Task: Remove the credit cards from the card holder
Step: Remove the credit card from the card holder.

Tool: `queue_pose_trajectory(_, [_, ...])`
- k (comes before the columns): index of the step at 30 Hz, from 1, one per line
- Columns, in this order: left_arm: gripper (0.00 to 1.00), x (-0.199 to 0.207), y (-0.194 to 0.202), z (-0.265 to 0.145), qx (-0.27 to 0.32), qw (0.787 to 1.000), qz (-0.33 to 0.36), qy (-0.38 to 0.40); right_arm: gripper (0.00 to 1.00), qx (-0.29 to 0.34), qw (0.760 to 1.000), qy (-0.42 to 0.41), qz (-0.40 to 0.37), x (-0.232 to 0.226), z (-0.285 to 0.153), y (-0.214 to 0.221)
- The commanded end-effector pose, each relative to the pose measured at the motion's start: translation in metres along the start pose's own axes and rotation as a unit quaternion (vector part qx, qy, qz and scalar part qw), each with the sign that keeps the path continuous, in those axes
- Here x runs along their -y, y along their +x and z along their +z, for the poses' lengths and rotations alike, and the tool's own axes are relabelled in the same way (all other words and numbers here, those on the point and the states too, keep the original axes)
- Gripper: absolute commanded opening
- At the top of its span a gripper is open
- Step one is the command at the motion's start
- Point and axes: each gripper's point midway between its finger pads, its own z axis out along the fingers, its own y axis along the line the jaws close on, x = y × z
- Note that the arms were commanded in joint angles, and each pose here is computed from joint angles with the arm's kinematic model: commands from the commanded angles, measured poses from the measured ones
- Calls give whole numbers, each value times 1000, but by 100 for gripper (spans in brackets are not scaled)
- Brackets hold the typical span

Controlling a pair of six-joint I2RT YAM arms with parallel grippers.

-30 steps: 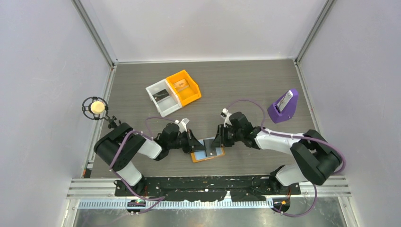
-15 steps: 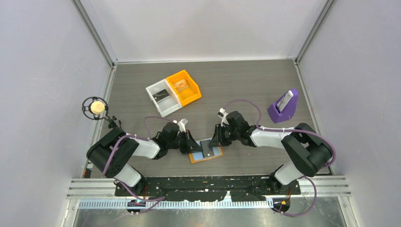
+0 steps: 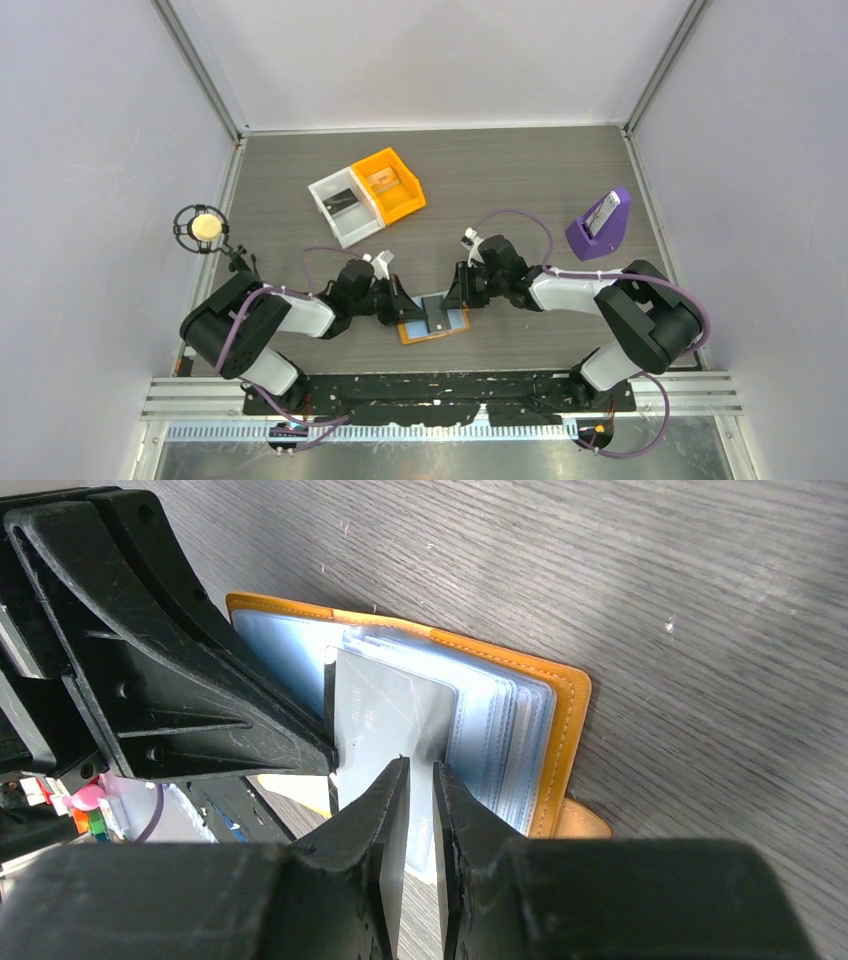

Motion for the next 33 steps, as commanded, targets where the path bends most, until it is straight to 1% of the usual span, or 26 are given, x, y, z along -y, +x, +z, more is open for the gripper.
queue_pose_trajectory(1, [2, 16, -2, -5, 10, 999, 14, 43, 23, -17, 997, 79, 11, 40, -2, 21])
queue_pose_trajectory(3, [2, 19, -2, -5, 10, 998, 15, 56, 23, -15, 997, 77, 11, 38, -2, 19])
queue_pose_trajectory(6, [0, 22, -3, -3, 14, 997, 10, 70, 23, -13, 997, 77, 12, 38, -2, 19])
queue_pose_trajectory(12, [0, 3, -4, -3, 25, 999, -3, 23, 22, -14, 997, 69, 24, 35, -3, 20])
queue_pose_trajectory(14, [0, 2, -3, -4, 20, 1000, -4, 15, 22, -11, 997, 71, 25, 36, -4, 19])
queue_pose_trajectory(19, [0, -16, 5, -8, -2, 999, -11, -40, 22, -3, 997, 75, 29, 40, -8, 16])
queue_pose_trajectory(22, [0, -15, 8, -11, -6, 999, -12, -36, 22, 0, 997, 74, 24, 38, -10, 12])
queue_pose_trajectory(29, [0, -6, 3, -17, 11, 1000, -3, -24, 22, 2, 997, 73, 13, 35, -11, 7])
queue_pose_trajectory(33, [0, -5, 1, -21, 20, 999, -8, -25, 22, 3, 997, 71, 11, 34, -12, 6])
